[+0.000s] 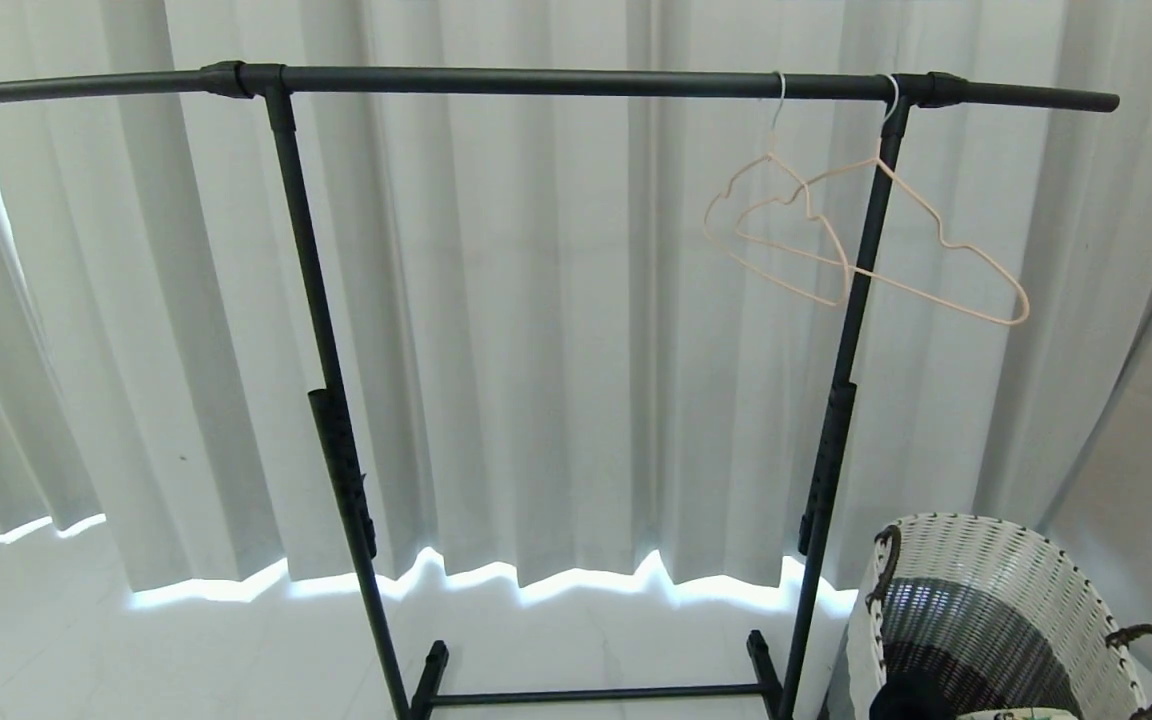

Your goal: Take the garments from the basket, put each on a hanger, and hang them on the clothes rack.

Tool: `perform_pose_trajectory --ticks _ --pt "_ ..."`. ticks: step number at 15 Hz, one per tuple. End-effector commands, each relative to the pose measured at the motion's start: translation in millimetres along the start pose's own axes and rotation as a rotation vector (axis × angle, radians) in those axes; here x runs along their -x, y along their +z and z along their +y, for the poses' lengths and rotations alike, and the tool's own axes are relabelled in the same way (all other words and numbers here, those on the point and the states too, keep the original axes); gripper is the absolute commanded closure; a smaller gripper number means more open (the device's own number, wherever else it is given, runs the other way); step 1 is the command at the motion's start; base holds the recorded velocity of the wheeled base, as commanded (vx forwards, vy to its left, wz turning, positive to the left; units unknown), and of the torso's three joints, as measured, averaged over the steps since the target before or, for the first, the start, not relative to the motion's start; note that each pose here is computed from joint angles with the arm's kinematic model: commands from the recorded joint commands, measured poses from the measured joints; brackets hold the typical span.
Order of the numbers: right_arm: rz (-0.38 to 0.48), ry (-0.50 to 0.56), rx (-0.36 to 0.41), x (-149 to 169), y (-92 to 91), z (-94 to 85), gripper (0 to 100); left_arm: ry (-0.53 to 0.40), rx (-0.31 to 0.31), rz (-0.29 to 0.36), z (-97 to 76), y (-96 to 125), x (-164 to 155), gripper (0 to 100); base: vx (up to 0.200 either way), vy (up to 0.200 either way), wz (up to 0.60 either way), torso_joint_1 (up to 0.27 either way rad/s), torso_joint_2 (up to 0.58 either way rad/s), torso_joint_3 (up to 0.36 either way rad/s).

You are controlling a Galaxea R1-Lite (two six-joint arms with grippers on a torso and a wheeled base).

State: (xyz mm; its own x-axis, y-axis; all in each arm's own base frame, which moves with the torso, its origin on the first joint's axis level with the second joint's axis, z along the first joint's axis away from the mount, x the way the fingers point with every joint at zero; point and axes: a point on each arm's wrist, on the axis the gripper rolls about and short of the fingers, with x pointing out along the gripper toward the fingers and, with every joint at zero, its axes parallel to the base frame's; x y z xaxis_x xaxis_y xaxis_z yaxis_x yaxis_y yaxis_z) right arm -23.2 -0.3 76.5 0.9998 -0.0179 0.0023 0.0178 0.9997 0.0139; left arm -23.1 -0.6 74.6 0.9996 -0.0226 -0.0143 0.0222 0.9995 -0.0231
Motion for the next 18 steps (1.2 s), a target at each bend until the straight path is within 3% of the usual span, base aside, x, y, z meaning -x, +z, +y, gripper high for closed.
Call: perform_pose_trajectory --ticks 1,6,9,11,18 --pt "0.001 -0.001 -0.001 0.0 0.0 0.0 0 0.001 0.000 0.000 0.0 0.0 0.0 0 0.000 0.000 0.00 0.000 0.00 0.000" --pt "0.001 0.003 -0.005 0.0 0.0 0.1 0 0.001 0.000 0.000 0.0 0.0 0.0 0 0.000 0.000 0.00 0.000 0.00 0.000" --pt "0.001 0.001 0.040 0.0 0.0 0.0 0 0.001 0.000 0.000 0.0 0.0 0.0 0 0.000 0.000 0.00 0.000 0.00 0.000" --pt "-0.001 0.035 0.124 0.0 -0.1 0.8 0 0.001 0.000 0.000 0.0 0.0 0.0 0 0.000 0.000 0.00 0.000 0.00 0.000" --pt "-0.008 0.056 0.123 -0.1 0.3 1.2 0 0.001 0.000 0.000 0.0 0.0 0.0 0 0.000 0.000 0.00 0.000 0.00 0.000"
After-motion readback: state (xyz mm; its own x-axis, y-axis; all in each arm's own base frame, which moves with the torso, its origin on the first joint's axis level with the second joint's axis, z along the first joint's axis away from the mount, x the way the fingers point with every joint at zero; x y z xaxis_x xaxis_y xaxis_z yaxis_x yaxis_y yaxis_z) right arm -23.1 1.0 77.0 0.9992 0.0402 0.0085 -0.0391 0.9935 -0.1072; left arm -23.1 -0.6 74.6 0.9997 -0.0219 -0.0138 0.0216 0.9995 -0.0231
